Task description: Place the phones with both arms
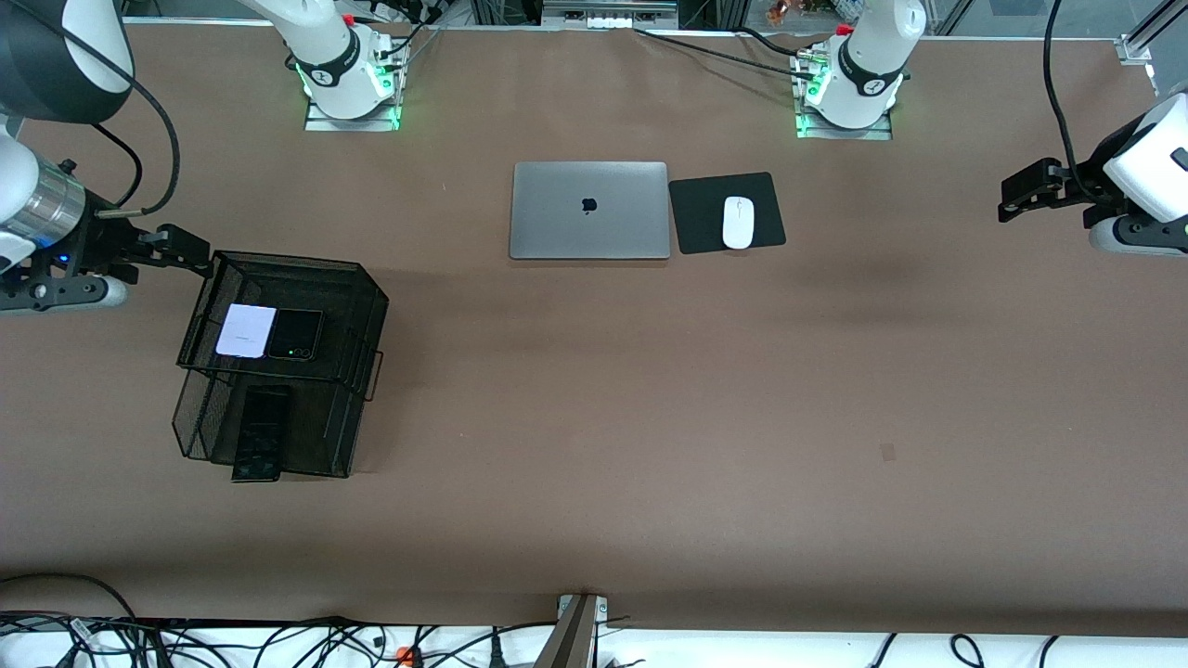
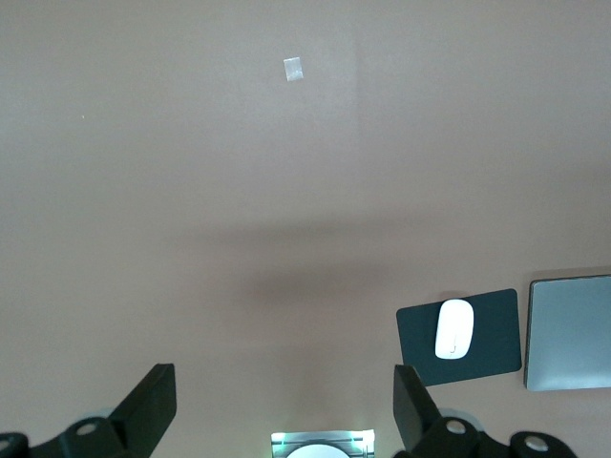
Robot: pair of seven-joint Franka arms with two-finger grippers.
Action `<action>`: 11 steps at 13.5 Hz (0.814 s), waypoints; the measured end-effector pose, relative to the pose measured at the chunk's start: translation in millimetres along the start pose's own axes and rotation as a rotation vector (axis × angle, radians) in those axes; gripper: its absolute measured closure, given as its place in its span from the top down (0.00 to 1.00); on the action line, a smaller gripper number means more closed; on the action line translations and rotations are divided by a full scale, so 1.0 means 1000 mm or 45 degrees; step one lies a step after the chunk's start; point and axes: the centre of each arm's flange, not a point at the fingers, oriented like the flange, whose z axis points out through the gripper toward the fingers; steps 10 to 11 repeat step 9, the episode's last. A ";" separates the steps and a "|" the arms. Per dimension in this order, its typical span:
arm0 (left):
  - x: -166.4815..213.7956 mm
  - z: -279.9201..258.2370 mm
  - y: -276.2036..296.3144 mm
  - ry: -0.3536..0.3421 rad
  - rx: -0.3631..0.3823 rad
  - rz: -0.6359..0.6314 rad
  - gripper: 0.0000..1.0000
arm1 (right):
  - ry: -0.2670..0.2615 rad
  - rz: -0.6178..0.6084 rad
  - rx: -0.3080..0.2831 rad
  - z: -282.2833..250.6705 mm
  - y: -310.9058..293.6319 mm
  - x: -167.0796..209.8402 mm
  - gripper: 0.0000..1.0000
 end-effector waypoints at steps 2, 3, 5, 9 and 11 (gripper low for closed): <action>0.000 0.000 0.000 0.001 0.000 0.000 1.00 | 0.018 -0.009 0.005 -0.004 -0.003 0.002 1.00; 0.000 -0.001 0.000 0.003 0.000 0.000 1.00 | 0.029 -0.019 0.011 -0.007 -0.006 0.004 1.00; 0.000 -0.002 0.000 0.014 0.000 0.000 1.00 | 0.040 -0.010 0.005 -0.010 -0.012 0.005 1.00; 0.001 -0.002 0.001 0.024 0.001 0.002 1.00 | 0.043 0.006 0.002 -0.011 -0.017 0.006 1.00; 0.001 -0.002 0.001 0.024 0.001 0.002 1.00 | 0.043 0.006 0.002 -0.011 -0.017 0.006 1.00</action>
